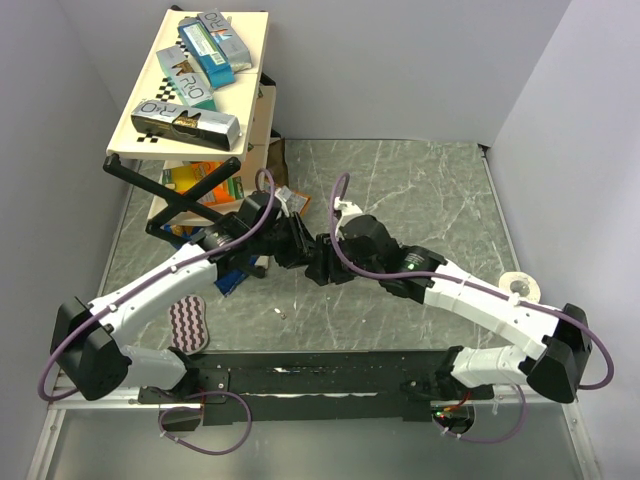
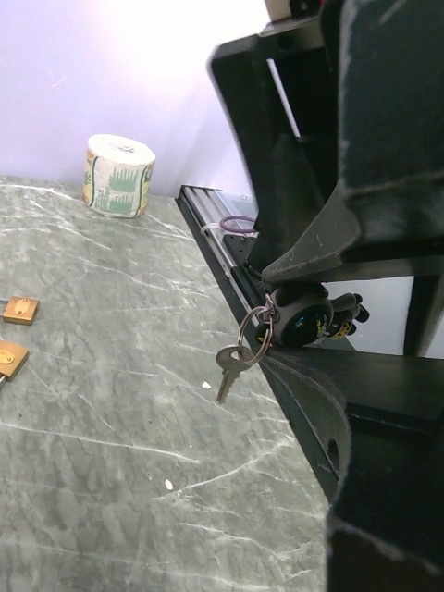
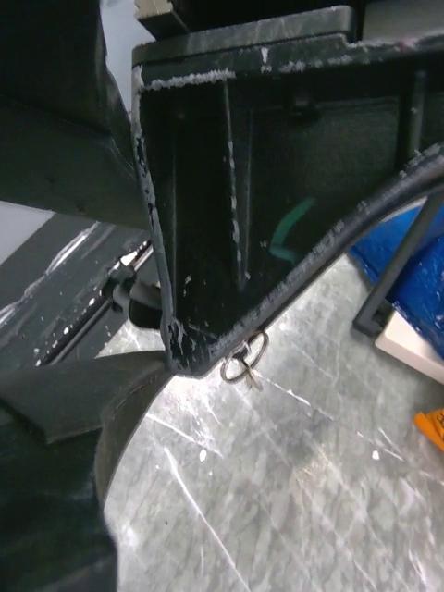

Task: Unlock with the key

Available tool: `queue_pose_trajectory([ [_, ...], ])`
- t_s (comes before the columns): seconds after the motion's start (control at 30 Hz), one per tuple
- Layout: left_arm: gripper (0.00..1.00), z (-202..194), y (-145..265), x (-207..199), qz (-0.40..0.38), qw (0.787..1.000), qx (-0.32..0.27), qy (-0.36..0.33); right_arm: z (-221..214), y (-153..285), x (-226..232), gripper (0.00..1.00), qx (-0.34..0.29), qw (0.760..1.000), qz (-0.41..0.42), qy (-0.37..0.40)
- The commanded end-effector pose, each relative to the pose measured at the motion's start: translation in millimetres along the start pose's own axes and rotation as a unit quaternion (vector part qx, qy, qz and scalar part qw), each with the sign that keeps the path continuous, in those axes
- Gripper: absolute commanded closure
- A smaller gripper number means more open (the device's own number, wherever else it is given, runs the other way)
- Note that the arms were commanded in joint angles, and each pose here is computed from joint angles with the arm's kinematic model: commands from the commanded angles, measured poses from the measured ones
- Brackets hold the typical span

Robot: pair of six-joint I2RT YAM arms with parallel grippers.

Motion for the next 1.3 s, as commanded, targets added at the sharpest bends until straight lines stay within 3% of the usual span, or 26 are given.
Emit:
queue_pose_trajectory([
  [0.0,0.99,1,11,-15,-0.036,0.999,-0.004,-0.006,23,2,16,0.50,-0.030,0.999,0.013,0.001],
  [0.13,0.98,3,13,-16,-0.044,0.999,-0.004,-0.011,23,-1,11,0.95,-0.021,1.000,-0.014,-0.007],
  [0.2,0.91,7,15,-16,-0.048,0.999,-0.009,-0.014,20,-1,9,1.00,-0.015,1.000,-0.022,-0.012],
  [0.23,0.75,8,16,-15,-0.051,0.998,-0.011,-0.016,20,-1,8,1.00,-0.015,1.000,-0.023,-0.012],
  [0.3,0.55,12,20,-16,-0.061,0.997,-0.019,-0.032,18,3,8,1.00,-0.015,1.000,-0.019,-0.012],
  [0.33,0.33,14,22,-17,-0.065,0.997,-0.026,-0.041,18,5,7,1.00,-0.016,1.000,-0.019,-0.013],
  [0.43,0.08,17,26,-19,-0.081,0.993,-0.035,-0.078,15,15,1,1.00,-0.017,1.000,-0.019,-0.016],
  [0.47,0.05,18,26,-20,-0.085,0.992,-0.034,-0.086,12,18,3,1.00,-0.007,1.000,-0.001,-0.018],
  [0.57,0.00,16,27,-20,-0.095,0.988,-0.025,-0.117,5,31,0,1.00,0.018,0.999,0.028,-0.021],
  [0.87,0.04,5,49,-19,-0.147,0.958,-0.031,-0.246,-10,88,0,1.00,0.085,0.986,0.136,-0.051],
  [1.03,0.04,-10,77,-30,-0.247,0.916,-0.058,-0.312,-8,114,9,1.00,0.096,0.978,0.172,-0.060],
  [1.1,0.04,-24,86,-27,-0.284,0.902,-0.044,-0.322,-9,121,12,1.00,0.102,0.976,0.178,-0.068],
  [1.13,0.04,-25,91,-35,-0.316,0.886,-0.053,-0.336,-8,123,13,1.00,0.101,0.976,0.180,-0.070],
  [1.27,0.04,-44,97,-33,-0.372,0.860,0.001,-0.349,-6,139,26,1.00,0.097,0.966,0.220,-0.089],
])
Point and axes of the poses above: each gripper's point midway between its finger pads, its own y axis back along the fingers, its own x axis along the line the jaws close on, z = x × y, the point moved 5 cm from there along y, back along the fingers, and after that the axes turned 1 degree about y, right-handed, at the moved point
